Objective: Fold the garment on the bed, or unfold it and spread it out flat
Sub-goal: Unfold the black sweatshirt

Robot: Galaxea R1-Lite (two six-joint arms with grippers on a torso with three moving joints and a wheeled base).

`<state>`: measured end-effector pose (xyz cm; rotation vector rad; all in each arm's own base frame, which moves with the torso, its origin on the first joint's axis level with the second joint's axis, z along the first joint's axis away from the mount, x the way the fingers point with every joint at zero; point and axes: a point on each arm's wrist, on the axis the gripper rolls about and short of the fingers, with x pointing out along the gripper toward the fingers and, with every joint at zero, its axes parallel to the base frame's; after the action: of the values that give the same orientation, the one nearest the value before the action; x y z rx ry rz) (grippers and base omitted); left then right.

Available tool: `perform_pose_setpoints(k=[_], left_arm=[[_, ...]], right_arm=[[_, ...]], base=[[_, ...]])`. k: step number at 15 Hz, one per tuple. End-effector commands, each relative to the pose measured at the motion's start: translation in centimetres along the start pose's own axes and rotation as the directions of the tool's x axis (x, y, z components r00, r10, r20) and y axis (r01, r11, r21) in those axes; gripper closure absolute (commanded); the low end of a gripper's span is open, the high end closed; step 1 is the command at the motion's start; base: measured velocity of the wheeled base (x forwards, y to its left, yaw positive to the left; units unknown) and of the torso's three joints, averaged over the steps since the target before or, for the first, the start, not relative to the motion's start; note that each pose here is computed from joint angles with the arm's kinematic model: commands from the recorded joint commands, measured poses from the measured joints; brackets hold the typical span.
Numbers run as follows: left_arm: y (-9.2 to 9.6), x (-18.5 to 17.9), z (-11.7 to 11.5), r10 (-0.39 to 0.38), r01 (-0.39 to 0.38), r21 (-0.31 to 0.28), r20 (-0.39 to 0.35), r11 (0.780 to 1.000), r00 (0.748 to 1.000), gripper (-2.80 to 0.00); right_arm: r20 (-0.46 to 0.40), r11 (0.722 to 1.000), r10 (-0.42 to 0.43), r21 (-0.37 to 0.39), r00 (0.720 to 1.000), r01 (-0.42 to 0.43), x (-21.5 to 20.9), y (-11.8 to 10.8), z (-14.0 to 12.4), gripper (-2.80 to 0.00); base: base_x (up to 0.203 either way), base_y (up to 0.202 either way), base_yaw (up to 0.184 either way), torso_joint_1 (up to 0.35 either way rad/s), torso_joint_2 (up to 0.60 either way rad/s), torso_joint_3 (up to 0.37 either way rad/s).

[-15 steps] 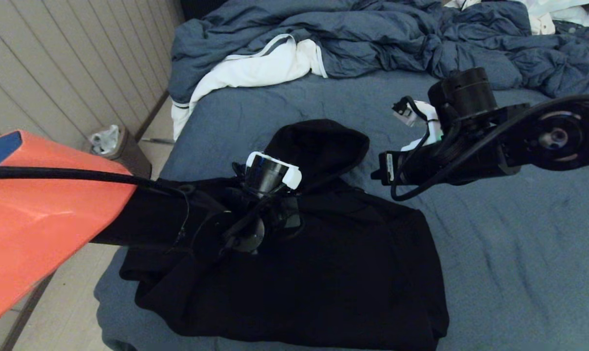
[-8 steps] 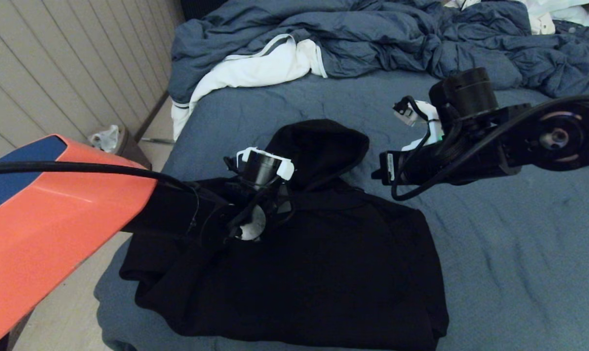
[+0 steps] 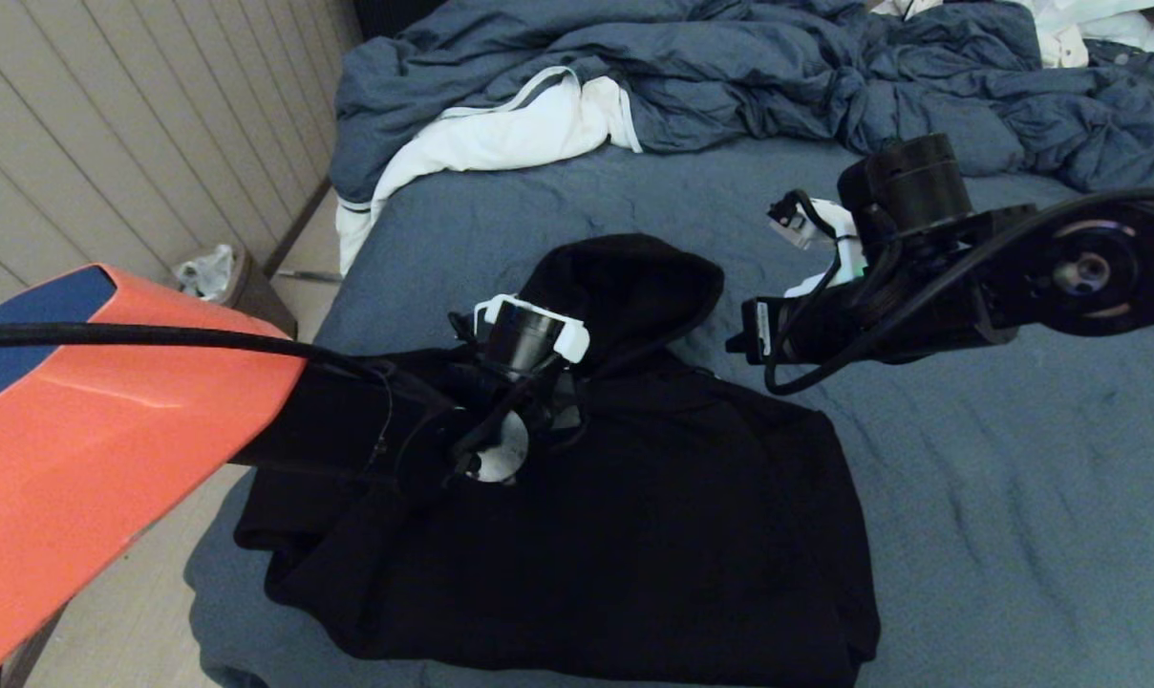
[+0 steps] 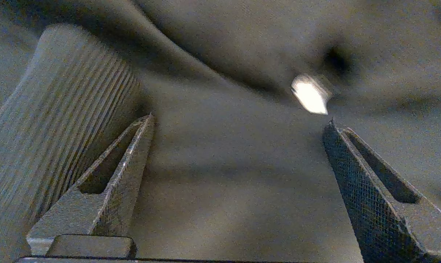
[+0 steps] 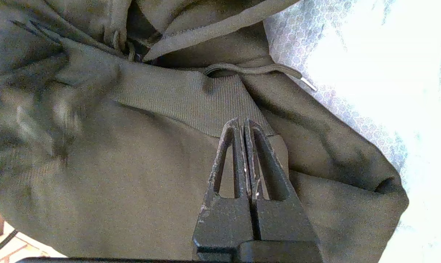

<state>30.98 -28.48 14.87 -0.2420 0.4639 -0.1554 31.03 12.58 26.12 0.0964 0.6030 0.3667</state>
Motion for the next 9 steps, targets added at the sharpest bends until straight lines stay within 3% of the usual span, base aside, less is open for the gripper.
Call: perform_pose_setpoints(k=[1, 5, 9], left_arm=[[-0.9, -1.6, 0.2, -0.031, 0.031, 0.005, -0.001, 1.000, 1.000, -2.80], [-1.7, -0.5, -2.8, -0.022, 0.025, 0.050, -0.069, 0.998, 0.997, -2.80], [-1.4, 0.8, -3.6, -0.001, 0.005, 0.055, -0.080, 0.998, 0.997, -2.80]], right_arm=[[-0.002, 1.000, 0.001, 0.000, 1.000, -0.001, 0.0, 0.0, 0.0, 0.00], [-0.002, 1.000, -0.001, 0.002, 1.000, 0.001, 0.1, 0.0, 0.0, 0.00], [-0.006, 1.000, -0.003, 0.004, 1.000, 0.003, 0.5, -0.1, 0.0, 0.00]], base=[[0.000, 0.000, 0.000, 0.000, 0.00, 0.000], [0.000, 0.000, 0.000, 0.000, 0.00, 0.000], [0.000, 0.000, 0.000, 0.000, 0.00, 0.000]])
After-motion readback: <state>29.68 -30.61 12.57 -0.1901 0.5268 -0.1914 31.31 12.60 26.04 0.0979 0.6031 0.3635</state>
